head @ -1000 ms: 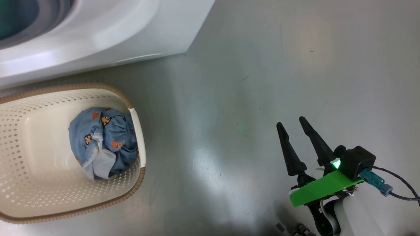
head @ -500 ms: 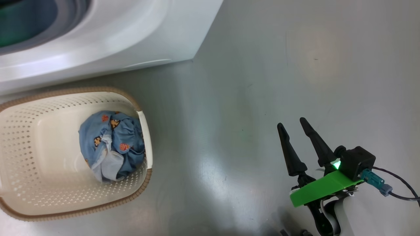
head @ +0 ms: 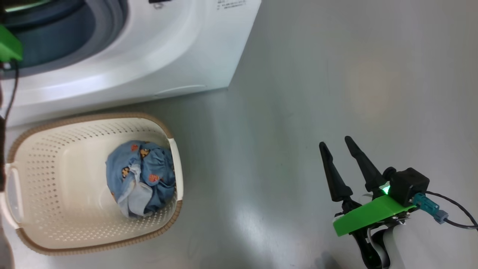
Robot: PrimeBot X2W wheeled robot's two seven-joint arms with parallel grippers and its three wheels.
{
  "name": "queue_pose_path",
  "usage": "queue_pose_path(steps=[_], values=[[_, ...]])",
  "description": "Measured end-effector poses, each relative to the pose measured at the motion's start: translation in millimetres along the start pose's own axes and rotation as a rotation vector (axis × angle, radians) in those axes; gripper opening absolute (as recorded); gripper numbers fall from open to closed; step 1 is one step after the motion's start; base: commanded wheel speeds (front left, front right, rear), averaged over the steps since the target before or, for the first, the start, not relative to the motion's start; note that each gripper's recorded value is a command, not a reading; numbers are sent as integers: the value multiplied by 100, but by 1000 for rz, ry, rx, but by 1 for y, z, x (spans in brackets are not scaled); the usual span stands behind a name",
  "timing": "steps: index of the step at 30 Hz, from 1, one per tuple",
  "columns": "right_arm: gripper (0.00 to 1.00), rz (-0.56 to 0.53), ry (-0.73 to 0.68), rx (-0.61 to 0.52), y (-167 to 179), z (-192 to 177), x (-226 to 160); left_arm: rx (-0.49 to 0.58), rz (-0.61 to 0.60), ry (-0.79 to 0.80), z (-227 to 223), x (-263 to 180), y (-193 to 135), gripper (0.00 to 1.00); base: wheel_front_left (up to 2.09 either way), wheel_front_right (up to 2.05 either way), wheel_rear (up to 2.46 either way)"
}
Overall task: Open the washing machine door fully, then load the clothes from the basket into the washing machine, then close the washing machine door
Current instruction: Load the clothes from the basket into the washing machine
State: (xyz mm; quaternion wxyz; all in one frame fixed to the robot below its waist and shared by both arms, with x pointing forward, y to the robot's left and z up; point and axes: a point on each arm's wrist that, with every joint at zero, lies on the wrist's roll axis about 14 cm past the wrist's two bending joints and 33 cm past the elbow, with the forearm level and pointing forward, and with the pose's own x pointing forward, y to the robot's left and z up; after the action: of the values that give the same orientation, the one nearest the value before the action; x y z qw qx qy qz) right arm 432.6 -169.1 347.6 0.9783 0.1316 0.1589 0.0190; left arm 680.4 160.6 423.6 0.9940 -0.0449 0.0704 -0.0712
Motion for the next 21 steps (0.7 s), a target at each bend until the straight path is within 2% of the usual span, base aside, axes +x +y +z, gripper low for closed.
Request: queue_pose_path(steps=[21], values=[[100,49,-113,-42,18,45,-20,-12,27,-169,43,-90,1,100,0,0,0]])
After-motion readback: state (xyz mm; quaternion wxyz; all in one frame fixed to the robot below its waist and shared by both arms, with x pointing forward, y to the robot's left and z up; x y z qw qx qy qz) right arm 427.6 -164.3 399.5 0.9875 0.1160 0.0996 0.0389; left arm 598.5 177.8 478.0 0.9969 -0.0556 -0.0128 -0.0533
